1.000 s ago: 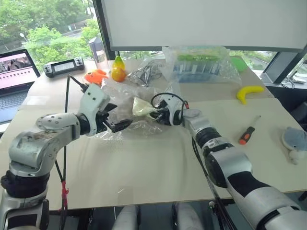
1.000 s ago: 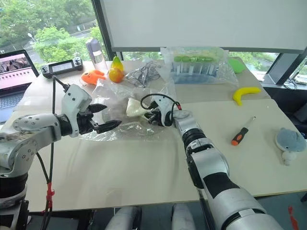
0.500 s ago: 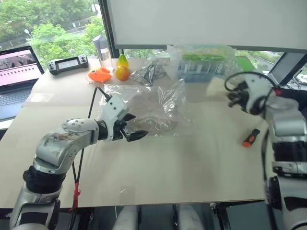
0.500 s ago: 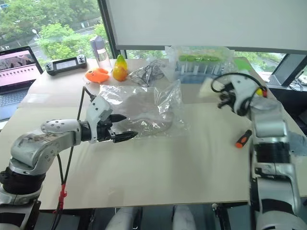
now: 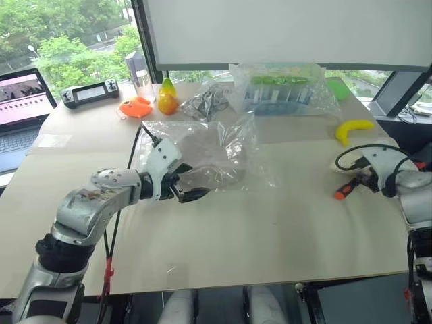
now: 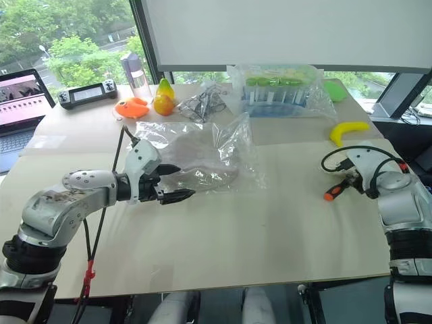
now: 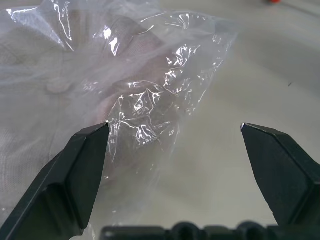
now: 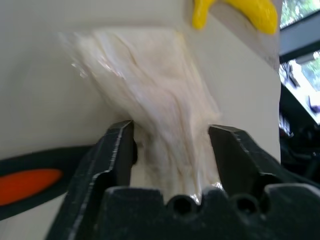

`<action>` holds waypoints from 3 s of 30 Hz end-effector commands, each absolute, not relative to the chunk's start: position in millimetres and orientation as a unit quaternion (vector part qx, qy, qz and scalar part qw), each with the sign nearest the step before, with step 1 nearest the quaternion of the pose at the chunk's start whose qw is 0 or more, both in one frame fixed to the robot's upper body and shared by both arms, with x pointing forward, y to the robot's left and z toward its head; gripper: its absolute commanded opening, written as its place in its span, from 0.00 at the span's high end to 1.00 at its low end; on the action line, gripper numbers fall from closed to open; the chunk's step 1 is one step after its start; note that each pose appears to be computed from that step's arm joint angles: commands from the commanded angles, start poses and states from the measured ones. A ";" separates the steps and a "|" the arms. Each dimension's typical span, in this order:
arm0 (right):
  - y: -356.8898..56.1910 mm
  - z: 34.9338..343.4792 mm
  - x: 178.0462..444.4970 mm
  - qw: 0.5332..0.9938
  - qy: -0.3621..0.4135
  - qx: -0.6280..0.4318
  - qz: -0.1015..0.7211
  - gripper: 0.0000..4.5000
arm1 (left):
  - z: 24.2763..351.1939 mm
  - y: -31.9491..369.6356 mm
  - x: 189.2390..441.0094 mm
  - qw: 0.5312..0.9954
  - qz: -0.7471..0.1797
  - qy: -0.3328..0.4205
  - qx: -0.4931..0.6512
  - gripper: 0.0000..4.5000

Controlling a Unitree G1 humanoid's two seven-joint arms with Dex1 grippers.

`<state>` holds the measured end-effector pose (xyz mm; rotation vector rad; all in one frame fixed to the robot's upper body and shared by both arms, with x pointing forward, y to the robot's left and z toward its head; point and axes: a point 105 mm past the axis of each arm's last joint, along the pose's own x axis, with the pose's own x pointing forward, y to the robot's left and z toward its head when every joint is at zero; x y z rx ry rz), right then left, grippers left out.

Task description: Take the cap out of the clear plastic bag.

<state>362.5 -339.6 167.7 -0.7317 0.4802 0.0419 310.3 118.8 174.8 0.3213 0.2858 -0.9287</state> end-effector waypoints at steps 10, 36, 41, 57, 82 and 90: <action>-284.2 215.7 339.1 0.854 0.235 -0.442 0.144 0.01 | 205.7 156.0 315.2 0.902 -0.385 0.098 0.169 0.00; -57.3 120.7 300.5 0.825 0.274 0.354 0.345 0.01 | 285.5 181.2 286.0 0.887 -0.449 -0.059 0.085 0.00; -48.3 111.9 312.2 0.790 0.289 0.444 0.310 0.01 | 285.3 177.3 289.4 0.883 -0.456 -0.054 0.091 0.00; -0.3 118.2 355.1 0.724 0.294 0.532 0.326 0.01 | 290.2 175.5 286.0 0.883 -0.451 -0.056 0.115 0.00; 45.5 64.0 397.1 0.805 0.326 0.404 0.288 0.74 | 284.7 176.5 285.4 0.904 -0.406 -0.052 0.124 0.00; 25.3 103.6 394.2 0.812 0.258 0.270 0.448 0.98 | 282.3 176.9 286.2 0.906 -0.404 -0.050 0.120 0.00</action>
